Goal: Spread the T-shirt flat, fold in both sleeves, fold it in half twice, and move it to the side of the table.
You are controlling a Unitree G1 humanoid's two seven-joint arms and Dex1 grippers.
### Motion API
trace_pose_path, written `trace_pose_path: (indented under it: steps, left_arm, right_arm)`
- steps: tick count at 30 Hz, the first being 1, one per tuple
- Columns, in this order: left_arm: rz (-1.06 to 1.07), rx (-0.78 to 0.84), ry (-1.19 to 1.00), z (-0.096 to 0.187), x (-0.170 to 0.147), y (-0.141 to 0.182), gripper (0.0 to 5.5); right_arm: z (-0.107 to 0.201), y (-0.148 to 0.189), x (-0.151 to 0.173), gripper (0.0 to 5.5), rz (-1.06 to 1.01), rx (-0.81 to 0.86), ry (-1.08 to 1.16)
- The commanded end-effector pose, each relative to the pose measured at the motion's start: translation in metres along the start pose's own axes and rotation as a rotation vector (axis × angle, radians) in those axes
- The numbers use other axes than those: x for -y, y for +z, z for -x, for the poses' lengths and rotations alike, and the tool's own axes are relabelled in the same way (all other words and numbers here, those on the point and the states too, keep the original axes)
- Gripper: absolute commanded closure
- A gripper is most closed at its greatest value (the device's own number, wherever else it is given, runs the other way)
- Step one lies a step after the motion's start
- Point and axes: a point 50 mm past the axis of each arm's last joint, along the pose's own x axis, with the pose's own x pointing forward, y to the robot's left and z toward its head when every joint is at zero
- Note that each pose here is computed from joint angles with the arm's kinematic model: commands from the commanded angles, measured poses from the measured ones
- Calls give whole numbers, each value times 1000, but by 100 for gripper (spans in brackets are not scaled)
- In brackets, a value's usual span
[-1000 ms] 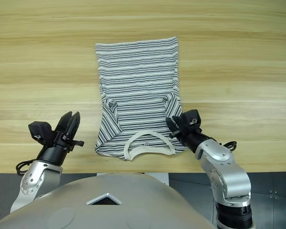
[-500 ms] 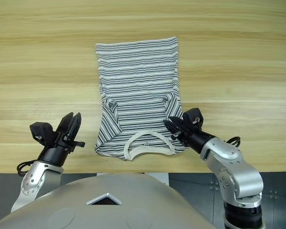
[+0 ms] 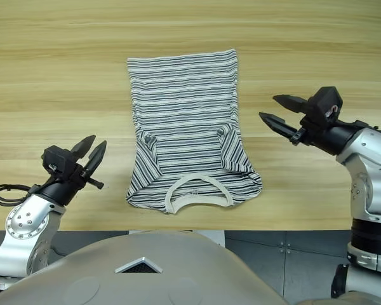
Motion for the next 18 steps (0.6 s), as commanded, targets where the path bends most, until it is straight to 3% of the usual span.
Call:
trace_pose_path:
  steps: [1,5,7,12,18]
  left_arm:
    - [-765,-50,-326,-2,-17,-30,400]
    - [-1095,83,-461,-11,-27,-29,334]
    - [-1198,149,-582,-12,-25,-34,329]
    - [-1345,300,-892,-11,-16,-57,329]
    - [-1426,524,-1027,-11,-1,-75,329]
  right_arm:
    - [16,-39,6,313,639,-247,367]
    - [24,-54,2,313,771,-267,490]
    - [28,-61,-4,313,834,-272,579]
    - [31,-68,-17,313,971,-180,767]
    - [19,-65,-20,313,1100,-106,884]
